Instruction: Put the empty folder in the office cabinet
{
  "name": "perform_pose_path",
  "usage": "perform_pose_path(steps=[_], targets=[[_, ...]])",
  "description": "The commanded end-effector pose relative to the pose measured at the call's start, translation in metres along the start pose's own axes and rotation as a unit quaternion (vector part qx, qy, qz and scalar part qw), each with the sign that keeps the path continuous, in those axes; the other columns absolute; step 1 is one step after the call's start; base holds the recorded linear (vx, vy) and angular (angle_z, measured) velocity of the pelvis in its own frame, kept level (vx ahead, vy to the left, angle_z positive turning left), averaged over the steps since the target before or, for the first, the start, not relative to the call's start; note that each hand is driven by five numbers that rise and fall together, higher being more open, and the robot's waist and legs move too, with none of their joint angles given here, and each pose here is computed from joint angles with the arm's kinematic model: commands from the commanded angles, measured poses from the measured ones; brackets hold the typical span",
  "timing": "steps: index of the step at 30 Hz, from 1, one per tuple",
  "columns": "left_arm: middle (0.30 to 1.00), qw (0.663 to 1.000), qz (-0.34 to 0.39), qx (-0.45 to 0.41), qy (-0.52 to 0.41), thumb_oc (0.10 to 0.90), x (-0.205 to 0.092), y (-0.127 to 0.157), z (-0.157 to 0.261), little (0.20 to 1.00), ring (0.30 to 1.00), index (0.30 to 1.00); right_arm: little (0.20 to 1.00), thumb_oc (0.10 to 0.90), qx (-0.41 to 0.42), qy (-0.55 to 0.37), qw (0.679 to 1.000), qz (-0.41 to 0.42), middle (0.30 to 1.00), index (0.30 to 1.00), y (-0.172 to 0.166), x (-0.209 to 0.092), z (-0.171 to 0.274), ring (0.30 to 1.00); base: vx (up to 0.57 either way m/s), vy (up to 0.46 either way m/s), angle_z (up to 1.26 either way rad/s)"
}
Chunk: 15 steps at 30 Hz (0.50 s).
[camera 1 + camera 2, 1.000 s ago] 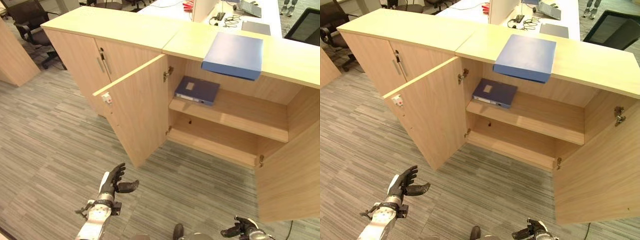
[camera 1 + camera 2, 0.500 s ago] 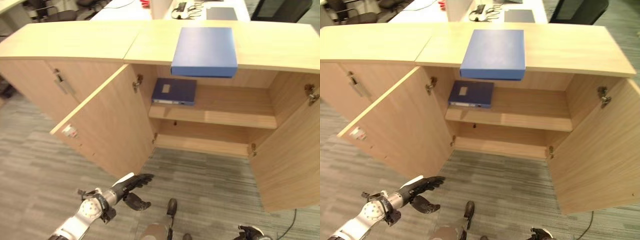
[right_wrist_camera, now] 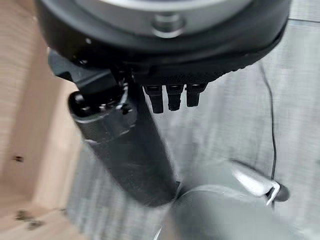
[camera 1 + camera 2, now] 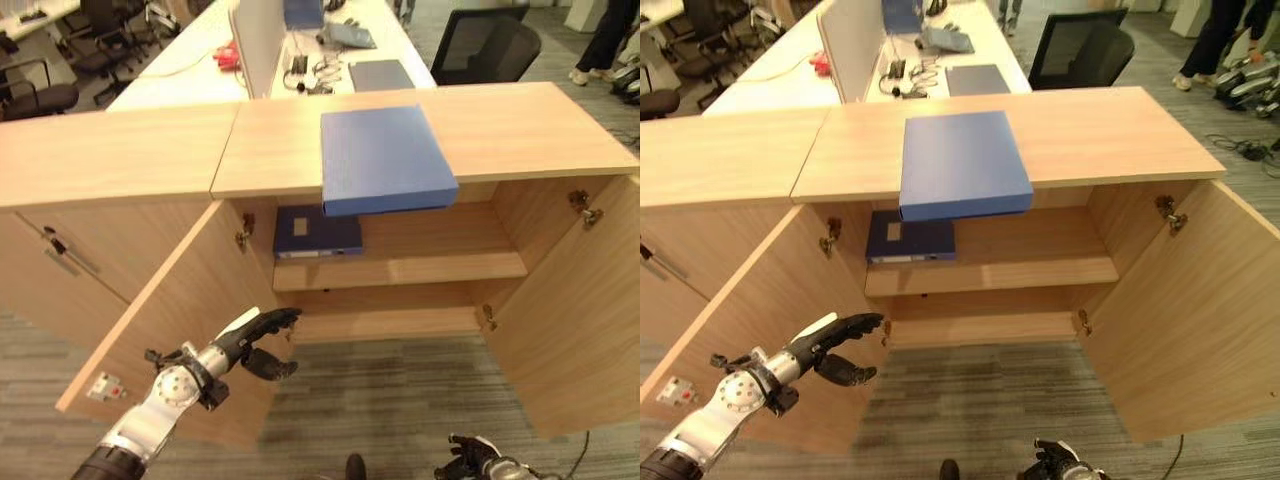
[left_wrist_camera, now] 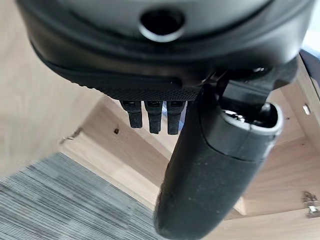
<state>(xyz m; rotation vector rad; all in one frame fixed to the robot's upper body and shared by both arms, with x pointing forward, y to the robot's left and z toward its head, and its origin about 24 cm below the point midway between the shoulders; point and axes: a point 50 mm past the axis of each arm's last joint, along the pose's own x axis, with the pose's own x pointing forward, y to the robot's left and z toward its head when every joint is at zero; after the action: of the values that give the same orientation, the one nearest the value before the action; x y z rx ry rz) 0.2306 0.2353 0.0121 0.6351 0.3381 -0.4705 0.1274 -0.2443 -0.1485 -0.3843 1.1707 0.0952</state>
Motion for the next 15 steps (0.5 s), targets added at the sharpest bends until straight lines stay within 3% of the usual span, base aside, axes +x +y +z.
perform_pose_path(steps=[1,7,15], targets=[[0.900,0.993,0.072,0.016,-0.092,0.800,0.001,0.024,0.035,0.900,0.900,0.900,0.900,0.800,0.010,0.010,1.000,-0.008,0.900,0.900,-0.005,-0.002,-0.008,0.900,0.08,-0.017,0.35],[0.900,0.992,0.051,0.043,-0.108,0.800,0.015,0.016,0.048,0.900,0.900,0.900,0.900,0.800,0.057,0.009,0.998,-0.017,0.900,0.900,-0.007,-0.003,-0.014,0.900,0.09,-0.059,0.45],[0.900,0.992,0.059,0.002,-0.114,0.800,0.012,0.007,0.043,0.900,0.900,0.900,0.900,0.800,0.060,0.032,0.998,-0.012,0.900,0.900,-0.003,-0.004,-0.027,0.900,0.14,-0.124,0.42]])
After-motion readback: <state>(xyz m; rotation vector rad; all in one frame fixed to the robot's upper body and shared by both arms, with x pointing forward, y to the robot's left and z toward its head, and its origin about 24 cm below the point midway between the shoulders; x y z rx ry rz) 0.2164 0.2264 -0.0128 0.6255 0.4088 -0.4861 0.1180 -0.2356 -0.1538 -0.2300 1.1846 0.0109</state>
